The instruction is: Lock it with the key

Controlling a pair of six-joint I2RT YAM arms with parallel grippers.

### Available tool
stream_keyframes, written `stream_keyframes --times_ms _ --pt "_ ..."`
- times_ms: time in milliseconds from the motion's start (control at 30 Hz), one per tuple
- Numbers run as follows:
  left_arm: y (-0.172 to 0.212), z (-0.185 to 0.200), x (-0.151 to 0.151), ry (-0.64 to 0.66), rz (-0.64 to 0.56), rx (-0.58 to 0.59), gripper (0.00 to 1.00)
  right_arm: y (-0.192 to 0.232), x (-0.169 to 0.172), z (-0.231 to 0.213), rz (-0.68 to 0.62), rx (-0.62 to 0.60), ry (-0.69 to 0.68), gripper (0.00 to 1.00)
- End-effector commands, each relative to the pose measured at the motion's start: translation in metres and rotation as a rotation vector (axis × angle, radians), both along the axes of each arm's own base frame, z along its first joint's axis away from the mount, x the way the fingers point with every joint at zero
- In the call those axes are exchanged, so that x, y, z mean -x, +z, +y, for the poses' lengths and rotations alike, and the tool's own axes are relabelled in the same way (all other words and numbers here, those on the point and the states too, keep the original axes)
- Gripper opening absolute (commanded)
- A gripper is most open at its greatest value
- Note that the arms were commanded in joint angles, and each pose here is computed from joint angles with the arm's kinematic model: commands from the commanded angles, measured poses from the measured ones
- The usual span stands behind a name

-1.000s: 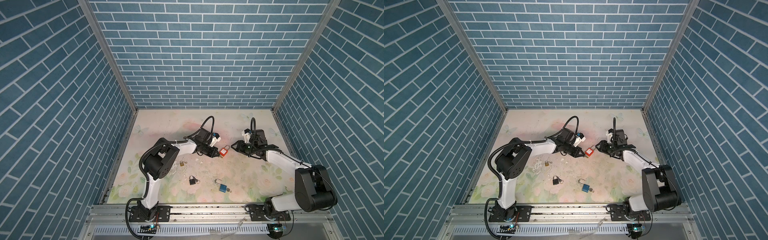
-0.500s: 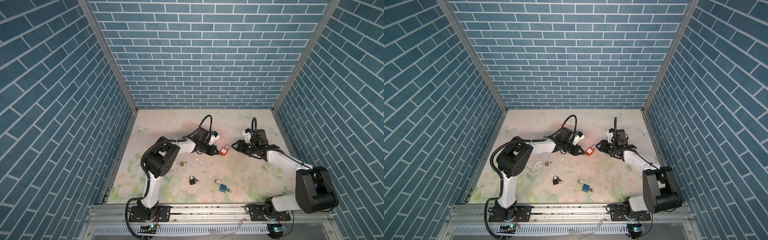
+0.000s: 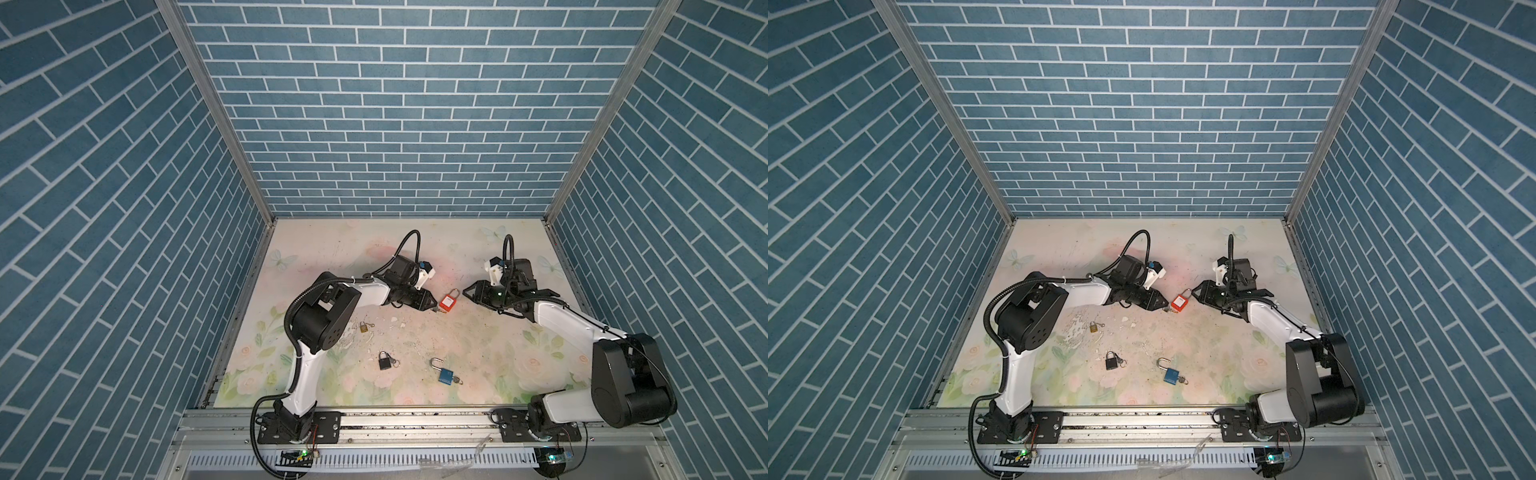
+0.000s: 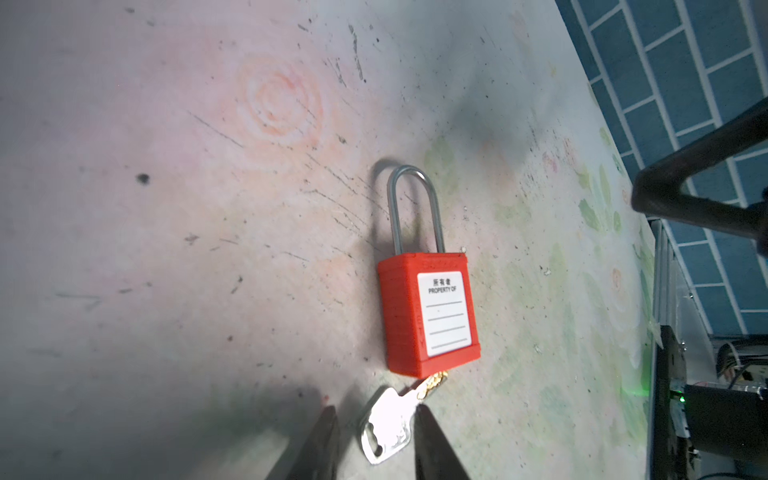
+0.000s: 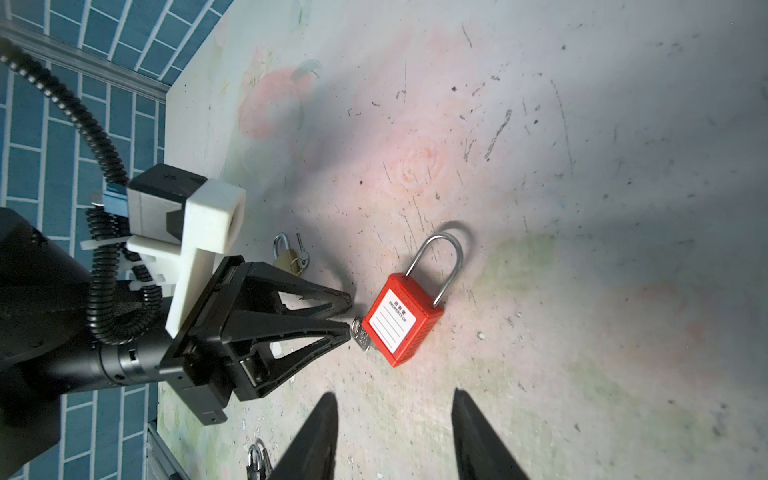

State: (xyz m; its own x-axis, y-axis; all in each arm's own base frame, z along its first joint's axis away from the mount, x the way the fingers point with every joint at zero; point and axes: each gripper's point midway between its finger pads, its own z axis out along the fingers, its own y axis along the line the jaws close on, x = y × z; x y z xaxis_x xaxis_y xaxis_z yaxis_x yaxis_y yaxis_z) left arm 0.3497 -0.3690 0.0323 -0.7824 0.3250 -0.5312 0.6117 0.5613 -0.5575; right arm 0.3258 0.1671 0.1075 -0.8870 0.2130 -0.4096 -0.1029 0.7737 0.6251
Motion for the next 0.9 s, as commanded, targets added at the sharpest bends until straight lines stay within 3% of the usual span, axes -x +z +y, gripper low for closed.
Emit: stream_keyframes --times_ms 0,67,233,467,533,600,700,767,867 --pt "0.009 0.010 -0.011 0.049 -0.048 -0.019 0.42 0.024 -0.002 0.004 -0.067 -0.023 0.040 0.46" --pt "0.022 0.011 -0.016 0.071 -0.082 -0.011 0.51 0.027 0.000 0.006 -0.075 -0.032 0.047 0.46" --pt "0.088 0.024 -0.031 0.149 -0.260 0.004 0.51 0.048 0.006 0.013 -0.123 -0.079 0.104 0.47" --pt "0.242 0.086 -0.022 0.352 -0.698 0.059 0.56 0.074 0.027 0.019 -0.166 -0.090 0.194 0.51" --pt "0.276 0.109 -0.005 0.403 -0.812 0.092 0.66 0.078 0.034 0.020 -0.177 -0.085 0.221 0.53" --pt "0.300 0.132 0.016 0.440 -0.902 0.135 0.86 0.080 0.041 0.020 -0.179 -0.077 0.240 0.55" --pt "0.309 0.155 0.038 0.460 -0.924 0.150 0.87 0.082 0.054 0.024 -0.173 -0.056 0.266 0.58" --pt "0.298 0.172 0.046 0.511 -0.854 0.128 0.88 0.081 0.065 0.032 -0.176 -0.025 0.291 0.59" --pt "0.276 0.179 0.066 0.543 -0.705 0.197 0.87 0.071 0.086 0.047 -0.149 0.019 0.344 0.60"
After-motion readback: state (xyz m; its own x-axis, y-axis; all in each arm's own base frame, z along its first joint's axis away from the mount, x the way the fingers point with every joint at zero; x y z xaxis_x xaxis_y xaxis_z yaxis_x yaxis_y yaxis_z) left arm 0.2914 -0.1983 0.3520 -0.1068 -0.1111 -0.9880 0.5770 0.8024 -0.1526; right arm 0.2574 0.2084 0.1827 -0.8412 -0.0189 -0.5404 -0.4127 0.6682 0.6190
